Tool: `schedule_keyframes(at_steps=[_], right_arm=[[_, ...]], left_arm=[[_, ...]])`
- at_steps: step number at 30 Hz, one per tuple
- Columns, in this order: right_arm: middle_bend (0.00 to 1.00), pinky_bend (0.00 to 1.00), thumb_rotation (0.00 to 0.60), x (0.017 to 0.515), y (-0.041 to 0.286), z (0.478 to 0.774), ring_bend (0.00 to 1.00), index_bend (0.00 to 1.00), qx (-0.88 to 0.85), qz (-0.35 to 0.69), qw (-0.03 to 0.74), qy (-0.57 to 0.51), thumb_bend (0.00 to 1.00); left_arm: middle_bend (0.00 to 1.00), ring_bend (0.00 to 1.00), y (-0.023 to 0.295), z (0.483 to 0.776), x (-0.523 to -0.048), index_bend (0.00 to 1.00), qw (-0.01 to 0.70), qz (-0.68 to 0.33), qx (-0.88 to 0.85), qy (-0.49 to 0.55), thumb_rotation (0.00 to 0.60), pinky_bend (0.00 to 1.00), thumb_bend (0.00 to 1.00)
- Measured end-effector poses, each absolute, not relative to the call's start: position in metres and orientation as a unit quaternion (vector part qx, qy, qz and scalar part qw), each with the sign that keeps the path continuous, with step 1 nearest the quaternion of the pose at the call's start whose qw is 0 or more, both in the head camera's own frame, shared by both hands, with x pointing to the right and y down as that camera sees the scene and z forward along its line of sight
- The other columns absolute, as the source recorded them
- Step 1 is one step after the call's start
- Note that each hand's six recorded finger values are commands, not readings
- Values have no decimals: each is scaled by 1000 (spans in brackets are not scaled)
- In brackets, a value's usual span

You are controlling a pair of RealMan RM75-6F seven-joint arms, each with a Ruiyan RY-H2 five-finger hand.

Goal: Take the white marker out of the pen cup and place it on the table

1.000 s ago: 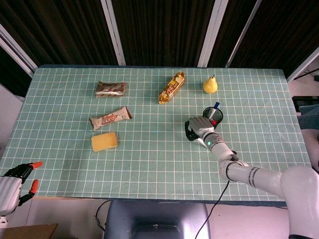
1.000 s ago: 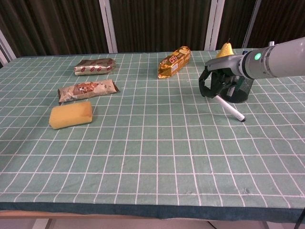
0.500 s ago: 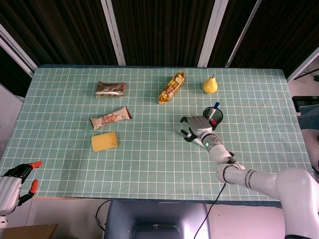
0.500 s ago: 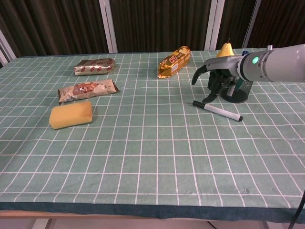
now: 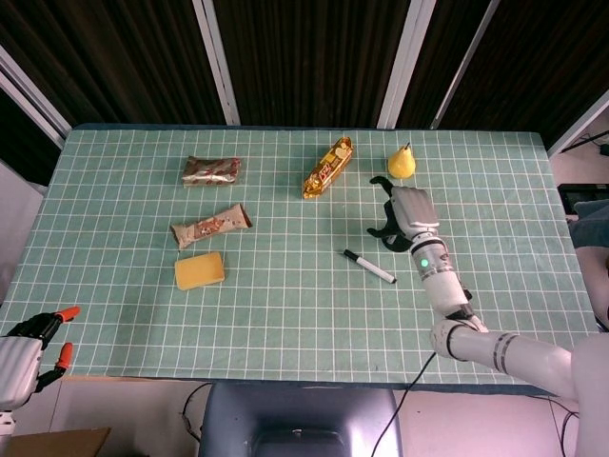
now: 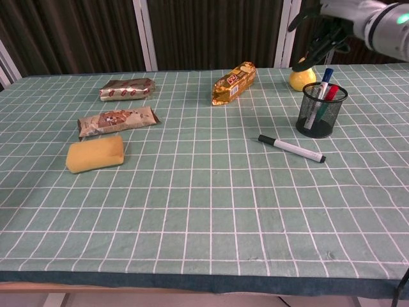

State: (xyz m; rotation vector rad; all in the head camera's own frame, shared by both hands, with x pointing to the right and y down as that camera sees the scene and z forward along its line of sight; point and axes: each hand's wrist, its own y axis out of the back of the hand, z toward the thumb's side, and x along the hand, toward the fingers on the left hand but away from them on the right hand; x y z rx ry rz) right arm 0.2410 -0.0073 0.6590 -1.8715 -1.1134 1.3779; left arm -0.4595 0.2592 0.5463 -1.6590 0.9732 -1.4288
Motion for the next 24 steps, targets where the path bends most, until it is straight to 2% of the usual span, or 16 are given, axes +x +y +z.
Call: schedule_keyframes(at_steps=[4, 6, 7, 9, 12, 14, 18, 24], right_arm=[[773, 843, 600, 281, 0, 612, 781, 357, -655, 501, 313, -470, 234], [634, 770, 600, 305, 12, 590, 626, 357, -628, 510, 329, -487, 195], [592, 735, 600, 315, 20, 583, 582, 356, -616, 517, 335, -491, 186], [491, 615, 600, 338, 39, 570, 472, 344, -592, 537, 346, -491, 166], [341, 360, 600, 359, 69, 565, 308, 294, -579, 566, 352, -470, 141], [278, 265, 600, 366, 87, 565, 229, 258, -581, 576, 353, -454, 136], [199, 208, 600, 372, 109, 563, 147, 203, -587, 575, 359, -442, 137], [184, 206, 600, 373, 129, 568, 128, 191, -596, 569, 367, -432, 136]], left_arm=[[327, 293, 259, 547, -459, 239, 365, -559, -642, 377, 600, 416, 506], [327, 292, 259, 548, -459, 239, 365, -560, -642, 376, 600, 416, 507], [327, 293, 259, 548, -458, 239, 365, -561, -641, 376, 600, 417, 507], [327, 292, 258, 548, -458, 239, 366, -561, -641, 375, 600, 417, 507], [327, 292, 258, 548, -457, 239, 367, -561, -640, 376, 600, 417, 507], [326, 292, 257, 549, -458, 239, 367, -562, -638, 376, 600, 417, 506], [324, 292, 256, 550, -458, 239, 367, -566, -635, 377, 600, 417, 507], [318, 292, 255, 550, -458, 238, 368, -565, -634, 379, 600, 417, 507]])
